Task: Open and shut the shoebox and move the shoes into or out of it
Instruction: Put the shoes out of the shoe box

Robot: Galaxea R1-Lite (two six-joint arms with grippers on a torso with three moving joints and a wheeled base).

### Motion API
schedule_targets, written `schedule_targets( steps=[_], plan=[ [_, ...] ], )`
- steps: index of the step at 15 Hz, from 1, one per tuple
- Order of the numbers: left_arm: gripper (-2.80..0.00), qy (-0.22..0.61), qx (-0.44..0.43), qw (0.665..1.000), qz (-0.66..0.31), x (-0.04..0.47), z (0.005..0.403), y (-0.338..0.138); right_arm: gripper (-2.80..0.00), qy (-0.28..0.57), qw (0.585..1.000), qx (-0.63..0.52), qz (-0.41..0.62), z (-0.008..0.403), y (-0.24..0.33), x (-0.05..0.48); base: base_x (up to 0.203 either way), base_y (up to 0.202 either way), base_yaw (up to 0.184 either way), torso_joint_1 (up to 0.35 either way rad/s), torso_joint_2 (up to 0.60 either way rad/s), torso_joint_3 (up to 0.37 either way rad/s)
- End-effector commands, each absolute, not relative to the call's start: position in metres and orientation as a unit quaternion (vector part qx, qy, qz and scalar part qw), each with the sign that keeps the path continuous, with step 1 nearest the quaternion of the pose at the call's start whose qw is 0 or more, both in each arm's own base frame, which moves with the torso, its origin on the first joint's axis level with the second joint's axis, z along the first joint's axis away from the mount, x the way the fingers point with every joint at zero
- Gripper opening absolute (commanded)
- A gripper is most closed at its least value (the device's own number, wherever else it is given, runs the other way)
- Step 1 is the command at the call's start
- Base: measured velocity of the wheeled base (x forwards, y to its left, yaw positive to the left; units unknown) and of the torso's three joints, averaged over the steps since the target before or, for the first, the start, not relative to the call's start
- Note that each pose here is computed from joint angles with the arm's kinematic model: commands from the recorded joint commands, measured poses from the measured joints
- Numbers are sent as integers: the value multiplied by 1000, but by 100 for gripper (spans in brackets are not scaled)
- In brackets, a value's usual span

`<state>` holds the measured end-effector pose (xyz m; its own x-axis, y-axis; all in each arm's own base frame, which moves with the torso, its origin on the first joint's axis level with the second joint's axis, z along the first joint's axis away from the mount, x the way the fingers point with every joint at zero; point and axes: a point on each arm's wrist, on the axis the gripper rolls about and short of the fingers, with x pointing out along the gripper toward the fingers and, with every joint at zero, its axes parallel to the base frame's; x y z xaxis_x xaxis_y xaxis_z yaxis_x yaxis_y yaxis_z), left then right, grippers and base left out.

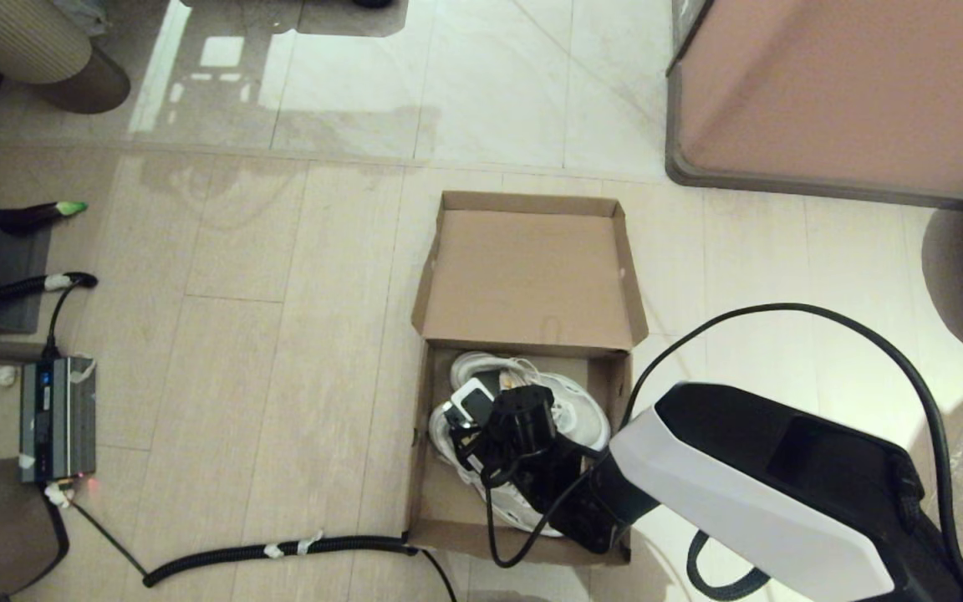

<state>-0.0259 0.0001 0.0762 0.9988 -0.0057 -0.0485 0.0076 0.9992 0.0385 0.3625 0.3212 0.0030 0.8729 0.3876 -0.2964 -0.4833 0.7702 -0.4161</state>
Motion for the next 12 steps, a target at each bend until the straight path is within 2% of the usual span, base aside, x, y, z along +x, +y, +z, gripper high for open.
schedule_targets(
  steps=[1,4,10,11,12],
  plan=[
    [-280,25,20,999,-4,-26,76,0,0,79,936,-260,223,-6,327,381,0,0,0,0,0,0],
    [-280,25,19,999,-4,-26,76,0,0,46,943,-254,209,3,339,409,0,0,0,0,0,0],
    [-280,25,20,999,-3,-26,76,0,0,65,937,-277,203,-11,340,419,0,0,0,0,0,0],
    [-280,25,20,999,-3,-26,76,0,-280,66,937,-278,203,-14,340,420,0,0,0,0,0,0],
    [-280,25,20,999,-3,-26,76,0,-280,68,936,-278,204,-15,340,419,0,0,0,0,0,0]
  ],
)
